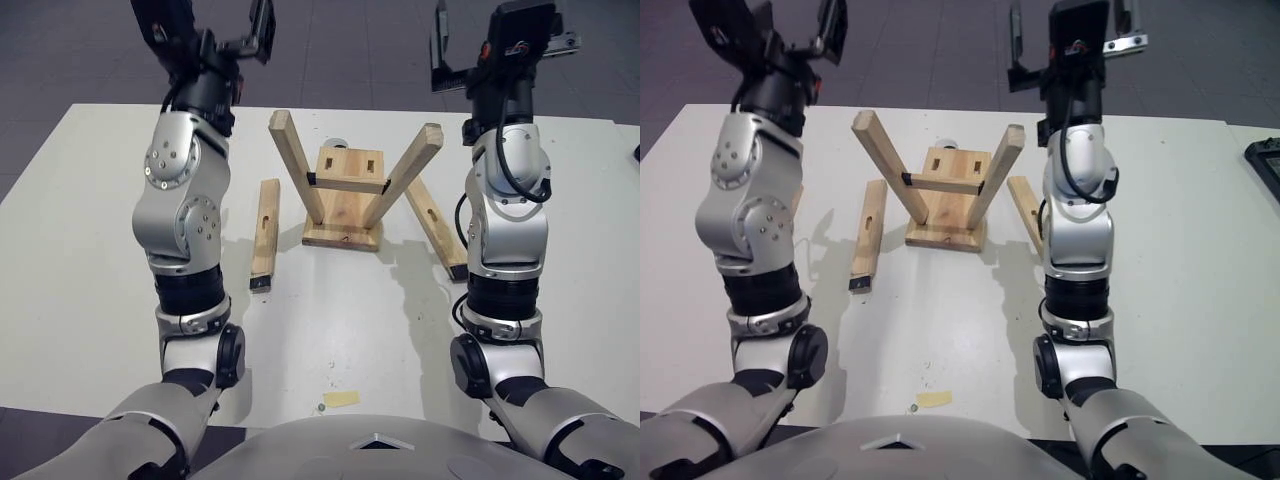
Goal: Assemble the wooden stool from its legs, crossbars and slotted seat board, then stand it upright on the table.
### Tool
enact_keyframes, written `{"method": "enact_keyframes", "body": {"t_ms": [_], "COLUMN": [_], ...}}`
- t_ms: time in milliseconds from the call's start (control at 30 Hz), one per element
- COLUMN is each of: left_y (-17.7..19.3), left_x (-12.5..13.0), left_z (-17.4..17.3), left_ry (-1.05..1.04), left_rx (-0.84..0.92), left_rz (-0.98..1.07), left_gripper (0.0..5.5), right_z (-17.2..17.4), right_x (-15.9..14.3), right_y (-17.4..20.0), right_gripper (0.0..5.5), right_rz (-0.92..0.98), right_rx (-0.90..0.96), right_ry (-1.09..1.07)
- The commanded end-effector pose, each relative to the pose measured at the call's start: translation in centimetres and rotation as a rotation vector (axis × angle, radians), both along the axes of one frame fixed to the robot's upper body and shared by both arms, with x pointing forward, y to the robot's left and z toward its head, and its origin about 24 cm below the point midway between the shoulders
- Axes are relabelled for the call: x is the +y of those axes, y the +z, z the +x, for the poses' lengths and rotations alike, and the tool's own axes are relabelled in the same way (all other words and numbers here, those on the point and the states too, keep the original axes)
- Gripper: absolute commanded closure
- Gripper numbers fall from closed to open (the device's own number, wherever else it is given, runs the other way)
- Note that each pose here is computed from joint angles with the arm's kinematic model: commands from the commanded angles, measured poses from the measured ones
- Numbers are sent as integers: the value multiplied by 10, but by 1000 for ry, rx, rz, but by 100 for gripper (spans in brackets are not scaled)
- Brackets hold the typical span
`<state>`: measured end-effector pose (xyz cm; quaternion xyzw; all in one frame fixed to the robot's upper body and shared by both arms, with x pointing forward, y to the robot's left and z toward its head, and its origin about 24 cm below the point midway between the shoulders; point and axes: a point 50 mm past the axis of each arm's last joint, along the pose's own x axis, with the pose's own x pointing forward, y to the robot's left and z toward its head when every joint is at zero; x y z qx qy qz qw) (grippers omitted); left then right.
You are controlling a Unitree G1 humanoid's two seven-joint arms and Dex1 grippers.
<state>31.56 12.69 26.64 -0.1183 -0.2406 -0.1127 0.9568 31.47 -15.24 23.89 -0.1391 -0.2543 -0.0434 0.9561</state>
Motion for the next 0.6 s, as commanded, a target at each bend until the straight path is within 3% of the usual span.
{"method": "enact_keyframes", "body": {"t_ms": [33,167,267,533,600], "left_y": [-8,-69,-92,-50,-21], "left_x": [-21,-33,-28,-33,-29], "left_z": [0,-5,-11,0,0], "left_ry": [-71,-165,-165,-124,-60], "left_rx": [47,336,418,135,-15], "left_rz": [78,301,351,156,111], "left_gripper": [12,12,12,12,12], "right_z": [0,0,0,3,4], "right_x": [-10,-7,-5,-1,-1], "right_y": [5,4,3,-10,-13], "right_gripper": [10,10,10,10,10], "right_rz": [25,19,6,-30,-34], "right_rx": [-9,-2,11,49,58], "right_ry": [-39,-29,-14,-8,-9]}}
